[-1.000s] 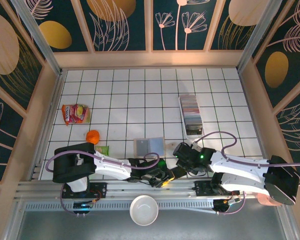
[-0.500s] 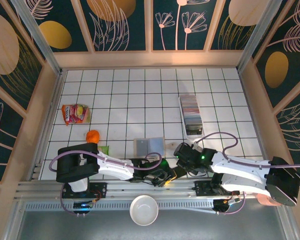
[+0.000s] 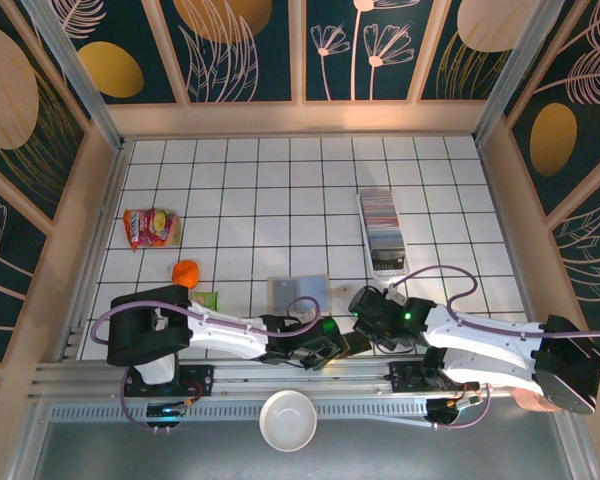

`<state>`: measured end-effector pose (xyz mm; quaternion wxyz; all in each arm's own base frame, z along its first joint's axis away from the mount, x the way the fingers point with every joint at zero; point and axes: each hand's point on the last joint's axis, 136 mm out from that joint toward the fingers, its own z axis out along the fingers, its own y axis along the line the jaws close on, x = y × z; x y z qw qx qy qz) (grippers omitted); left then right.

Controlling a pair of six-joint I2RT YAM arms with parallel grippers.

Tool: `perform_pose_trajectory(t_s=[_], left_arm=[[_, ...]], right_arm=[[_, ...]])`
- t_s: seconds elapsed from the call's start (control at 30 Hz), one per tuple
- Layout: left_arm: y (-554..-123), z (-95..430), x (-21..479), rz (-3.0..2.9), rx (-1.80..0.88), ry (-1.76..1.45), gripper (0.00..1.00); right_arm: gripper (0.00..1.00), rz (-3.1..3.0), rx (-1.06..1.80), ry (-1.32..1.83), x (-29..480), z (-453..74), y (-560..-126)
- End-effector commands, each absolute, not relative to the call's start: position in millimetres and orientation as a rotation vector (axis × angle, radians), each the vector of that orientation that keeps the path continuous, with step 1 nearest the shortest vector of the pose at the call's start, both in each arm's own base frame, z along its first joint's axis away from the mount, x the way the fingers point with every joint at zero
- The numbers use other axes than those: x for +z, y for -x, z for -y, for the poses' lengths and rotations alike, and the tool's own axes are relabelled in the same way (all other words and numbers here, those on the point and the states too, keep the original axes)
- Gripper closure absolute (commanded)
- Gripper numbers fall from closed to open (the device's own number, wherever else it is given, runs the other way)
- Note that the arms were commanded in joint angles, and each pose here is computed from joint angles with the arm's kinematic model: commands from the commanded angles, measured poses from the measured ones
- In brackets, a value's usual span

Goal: Put the credit cards into the card holder
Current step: Pick up the credit card from the bottom-center of the table.

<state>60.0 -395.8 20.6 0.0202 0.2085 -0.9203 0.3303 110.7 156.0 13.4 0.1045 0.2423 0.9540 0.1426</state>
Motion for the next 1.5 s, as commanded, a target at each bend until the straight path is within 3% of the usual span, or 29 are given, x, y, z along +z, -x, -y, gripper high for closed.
perform_pose_trajectory(t_s=[0.0, 0.5, 0.87, 1.03, 1.47], left_arm=[[-66.5, 390.0, 17.0, 2.909, 0.963, -0.668, 0.68], [-59.0, 376.0, 5.3, 2.959, 0.798, -0.655, 0.69], [-45.9, 394.0, 6.3, 2.906, 0.83, -0.595, 0.67], [-47.3, 384.9, 7.0, 2.932, 0.807, -0.606, 0.59], [-44.2, 376.9, 10.8, 2.969, 0.748, -0.559, 0.58]], right_arm=[[1.0, -2.848, 0.362, -0.741, 1.9, -145.6, -99.8], [1.0, -2.857, 0.379, -0.738, 1.9, -145.7, -97.5], [1.0, -2.857, 0.402, -0.746, 3.1, -146.4, -95.6], [1.0, -2.853, 0.409, -0.748, 3.3, -146.0, -95.4], [1.0, -2.851, 0.419, -0.75, 2.6, -147.4, -95.3]])
